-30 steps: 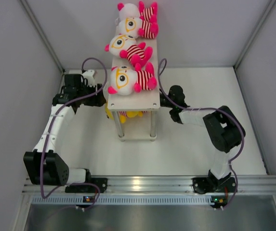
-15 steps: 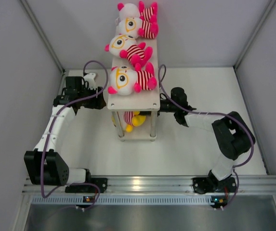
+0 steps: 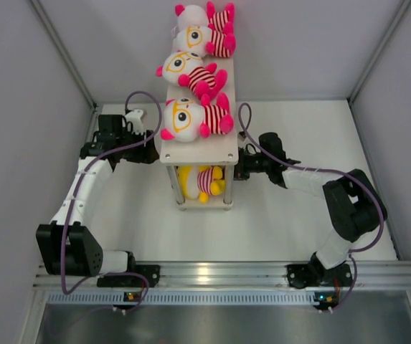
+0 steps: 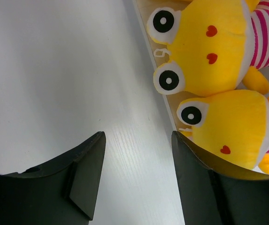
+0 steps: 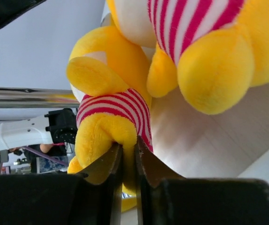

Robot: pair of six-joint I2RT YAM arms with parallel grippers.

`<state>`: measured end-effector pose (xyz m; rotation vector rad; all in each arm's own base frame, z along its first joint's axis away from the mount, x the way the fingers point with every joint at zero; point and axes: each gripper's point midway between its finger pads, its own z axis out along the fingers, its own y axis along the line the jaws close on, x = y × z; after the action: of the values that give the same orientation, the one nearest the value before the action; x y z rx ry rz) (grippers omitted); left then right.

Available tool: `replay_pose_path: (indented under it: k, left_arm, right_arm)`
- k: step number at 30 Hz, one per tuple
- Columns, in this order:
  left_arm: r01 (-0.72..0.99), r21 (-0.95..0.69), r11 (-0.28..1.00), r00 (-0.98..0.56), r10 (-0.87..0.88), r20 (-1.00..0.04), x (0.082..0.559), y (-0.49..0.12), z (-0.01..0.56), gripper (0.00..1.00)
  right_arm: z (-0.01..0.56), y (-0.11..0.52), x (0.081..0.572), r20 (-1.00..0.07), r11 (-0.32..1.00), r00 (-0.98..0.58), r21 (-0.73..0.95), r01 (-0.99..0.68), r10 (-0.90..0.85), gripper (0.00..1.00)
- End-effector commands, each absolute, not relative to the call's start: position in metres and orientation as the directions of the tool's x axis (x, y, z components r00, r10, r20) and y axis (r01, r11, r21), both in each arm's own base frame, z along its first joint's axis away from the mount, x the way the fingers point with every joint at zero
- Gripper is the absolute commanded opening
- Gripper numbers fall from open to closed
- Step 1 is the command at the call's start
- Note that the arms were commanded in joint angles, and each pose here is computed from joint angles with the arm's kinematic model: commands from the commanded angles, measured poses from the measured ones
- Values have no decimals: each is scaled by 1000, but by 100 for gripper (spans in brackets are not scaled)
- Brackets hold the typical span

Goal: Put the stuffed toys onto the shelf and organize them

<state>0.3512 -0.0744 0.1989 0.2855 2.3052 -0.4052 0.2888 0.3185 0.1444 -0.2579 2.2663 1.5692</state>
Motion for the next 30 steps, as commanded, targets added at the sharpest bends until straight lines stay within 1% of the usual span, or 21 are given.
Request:
replay_pose_path:
  k: [1, 2, 3, 5, 6, 8, 9, 13, 15, 22, 23, 26, 30]
  left_arm:
    - [337, -203, 920, -680, 88, -728, 352, -75, 196, 64]
    - [336, -202, 920, -683, 90, -725, 351, -74, 195, 64]
    - [338, -199, 920, -679, 93, -728, 351, -74, 195, 64]
    - [340, -197, 920, -678, 94, -729, 351, -74, 196, 64]
    - [340, -195, 920, -677, 96, -730, 351, -74, 196, 64]
    - [342, -193, 920, -676, 98, -730, 351, -74, 196, 64]
    - [342, -192, 920, -675, 98, -731, 351, -74, 196, 64]
    - [340, -178, 923, -671, 106, -734, 350, -71, 196, 64]
    - [339, -164, 927, -667, 113, -737, 348, -69, 197, 64]
    - [331, -123, 936, -648, 131, -750, 345, -63, 201, 65]
    - [330, -118, 936, -643, 132, -754, 345, -62, 203, 65]
    - [322, -93, 942, -634, 141, -761, 345, -58, 206, 65]
    - [294, -64, 954, -632, 144, -761, 344, -50, 206, 66]
  right_arm:
    - [137, 309, 291, -421, 418, -906, 832, -364, 48, 13]
    - [137, 307, 293, -425, 429, -904, 827, -364, 51, 15]
    - [134, 304, 294, -421, 450, -905, 820, -354, 55, 22]
    - [131, 298, 299, -424, 474, -903, 810, -346, 65, 31]
    - [127, 295, 299, -415, 491, -907, 805, -333, 66, 41]
    - [127, 293, 304, -427, 510, -902, 791, -339, 63, 46]
    - [124, 291, 305, -425, 522, -903, 785, -334, 62, 50]
    - [129, 285, 308, -455, 538, -887, 768, -347, 77, 56]
    - [135, 277, 314, -473, 549, -875, 760, -347, 101, 57]
    - [154, 254, 332, -531, 586, -835, 727, -358, 148, 60]
    - [155, 250, 332, -524, 590, -838, 728, -349, 151, 60]
    - [173, 242, 335, -558, 593, -813, 716, -369, 168, 61]
    - [187, 223, 341, -579, 616, -789, 703, -356, 204, 62]
